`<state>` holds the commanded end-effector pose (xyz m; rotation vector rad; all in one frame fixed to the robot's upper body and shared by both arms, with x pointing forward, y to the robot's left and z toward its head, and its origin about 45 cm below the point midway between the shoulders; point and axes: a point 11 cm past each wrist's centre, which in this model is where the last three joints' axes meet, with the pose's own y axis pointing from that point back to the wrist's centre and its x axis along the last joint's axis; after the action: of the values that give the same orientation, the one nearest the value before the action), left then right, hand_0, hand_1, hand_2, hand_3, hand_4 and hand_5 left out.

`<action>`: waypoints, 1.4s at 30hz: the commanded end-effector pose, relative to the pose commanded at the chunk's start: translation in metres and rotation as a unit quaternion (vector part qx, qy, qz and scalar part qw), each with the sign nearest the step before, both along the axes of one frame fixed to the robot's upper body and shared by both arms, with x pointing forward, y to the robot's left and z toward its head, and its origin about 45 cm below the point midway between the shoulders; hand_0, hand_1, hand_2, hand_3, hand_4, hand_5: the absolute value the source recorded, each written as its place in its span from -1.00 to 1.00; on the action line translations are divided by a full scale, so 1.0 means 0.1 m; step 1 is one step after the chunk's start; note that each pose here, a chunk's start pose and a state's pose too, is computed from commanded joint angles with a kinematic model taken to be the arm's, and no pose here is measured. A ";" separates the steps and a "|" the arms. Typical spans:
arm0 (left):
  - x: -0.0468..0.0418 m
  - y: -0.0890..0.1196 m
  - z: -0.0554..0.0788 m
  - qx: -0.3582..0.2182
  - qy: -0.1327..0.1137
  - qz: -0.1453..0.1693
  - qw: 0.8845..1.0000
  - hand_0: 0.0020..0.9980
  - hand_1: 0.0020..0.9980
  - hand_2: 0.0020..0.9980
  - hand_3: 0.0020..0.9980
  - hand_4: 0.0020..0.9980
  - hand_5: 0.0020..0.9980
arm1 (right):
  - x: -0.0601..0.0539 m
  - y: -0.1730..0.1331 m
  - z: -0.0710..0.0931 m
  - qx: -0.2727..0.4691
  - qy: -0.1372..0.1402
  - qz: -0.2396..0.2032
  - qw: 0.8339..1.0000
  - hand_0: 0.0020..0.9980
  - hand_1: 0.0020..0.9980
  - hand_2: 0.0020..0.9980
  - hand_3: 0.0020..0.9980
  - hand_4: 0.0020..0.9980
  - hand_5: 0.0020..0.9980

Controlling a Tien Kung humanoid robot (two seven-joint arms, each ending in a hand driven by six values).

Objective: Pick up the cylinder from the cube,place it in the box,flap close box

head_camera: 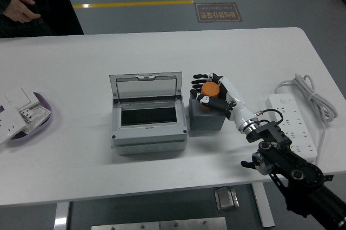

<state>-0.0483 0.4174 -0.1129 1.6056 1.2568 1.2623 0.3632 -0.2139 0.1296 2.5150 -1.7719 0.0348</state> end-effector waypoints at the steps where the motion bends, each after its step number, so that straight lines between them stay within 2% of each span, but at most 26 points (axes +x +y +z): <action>1: 0.001 0.00 0.00 0.000 0.000 0.000 1.000 0.22 0.24 0.17 0.27 0.40 -0.60 | 0.00 0.00 0.00 0.000 0.000 0.000 1.000 0.30 0.25 0.25 0.30 0.58 -0.78; 2: 0.001 0.00 0.00 0.000 0.000 0.000 1.000 0.22 0.24 0.17 0.27 0.40 -0.60 | 0.00 0.00 0.00 0.000 0.000 0.000 1.000 0.26 0.24 0.24 0.30 0.49 -0.79; 7: 0.003 0.00 0.00 0.000 0.000 -0.001 1.000 0.22 0.24 0.17 0.27 0.40 -0.60 | 0.00 0.00 -0.01 -0.002 0.002 -0.001 1.000 0.26 0.24 0.24 0.30 0.49 -0.79; 8: 0.004 0.00 0.00 0.000 0.000 -0.001 1.000 0.22 0.24 0.17 0.27 0.40 -0.60 | 0.00 0.00 -0.01 -0.002 0.002 -0.001 1.000 0.29 0.27 0.22 0.32 0.06 -1.00; 13: 0.005 0.00 0.00 0.000 -0.001 -0.001 1.000 0.22 0.24 0.17 0.27 0.40 -0.60 | -0.01 0.00 -0.02 -0.005 0.003 -0.002 1.000 0.29 0.27 0.22 0.32 0.06 -1.00; 14: 0.006 0.00 0.00 0.000 -0.001 -0.001 1.000 0.22 0.24 0.17 0.27 0.40 -0.60 | -0.01 0.00 -0.02 -0.006 0.003 -0.003 1.000 0.36 0.23 0.09 0.18 -0.28 -1.00; 19: 0.007 0.00 0.00 0.000 -0.001 -0.001 1.000 0.22 0.24 0.17 0.27 0.40 -0.60 | -0.01 0.00 -0.02 -0.008 0.004 -0.006 1.000 0.36 0.23 0.09 0.18 -0.28 -1.00; 20: 0.008 0.00 0.00 0.000 -0.001 -0.001 1.000 0.22 0.24 0.17 0.27 0.40 -0.60 | -0.01 0.00 -0.02 -0.008 0.004 -0.006 1.000 0.20 0.13 0.00 0.04 -0.83 -1.00; 25: 0.006 0.00 0.00 0.000 -0.001 -0.001 1.000 0.22 0.24 0.17 0.27 0.40 -0.60 | -0.01 0.00 -0.03 -0.007 0.007 -0.007 1.000 0.20 0.13 0.00 0.04 -0.83 -1.00; 26: 0.005 0.00 0.00 0.000 -0.001 -0.001 1.000 0.23 0.24 0.17 0.26 0.40 -0.60 | -0.01 0.01 -0.03 -0.006 0.007 -0.007 1.000 -0.02 -0.04 -0.22 -0.10 -1.00 -1.00; 30: 0.004 0.00 0.00 0.000 -0.001 -0.001 1.000 0.23 0.24 0.17 0.26 0.40 -0.60 | -0.01 0.02 0.02 0.001 -0.005 -0.013 1.000 -0.02 -0.04 -0.22 -0.10 -1.00 -1.00; 31: 0.004 0.00 0.00 0.000 -0.001 0.000 1.000 0.23 0.24 0.17 0.26 0.40 -0.60 | 0.00 0.02 0.04 0.003 -0.010 -0.015 1.000 -0.02 -0.04 -0.22 -0.10 -1.00 -1.00; 32: 0.004 -0.01 0.00 0.000 -0.001 0.000 1.000 0.23 0.24 0.17 0.26 0.39 -0.61 | 0.00 0.01 0.07 0.005 -0.016 -0.018 1.000 -0.19 -0.24 -0.46 -0.42 -1.00 -1.00; 37: 0.002 0.00 0.00 0.000 -0.001 0.000 1.000 0.23 0.24 0.17 0.26 0.39 -0.61 | 0.02 0.01 0.28 0.012 -0.055 -0.034 0.998 -0.19 -0.24 -0.46 -0.42 -1.00 -1.00; 38: 0.000 0.00 0.00 0.001 0.000 0.000 1.000 0.23 0.24 0.17 0.26 0.39 -0.61 | 0.02 0.02 0.33 0.011 -0.066 -0.036 0.997 -0.21 -0.30 -0.49 -0.51 -1.00 -1.00; 42: -0.002 -0.01 0.00 0.000 0.001 0.000 1.000 0.23 0.24 0.17 0.26 0.39 -0.61 | -0.03 0.17 0.50 0.003 -0.096 -0.029 0.995 -0.21 -0.30 -0.49 -0.51 -1.00 -1.00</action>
<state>-0.0485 0.4168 -0.1130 1.6071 1.2567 1.2612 0.3603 -0.1967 0.1793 2.5402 -1.9136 0.2773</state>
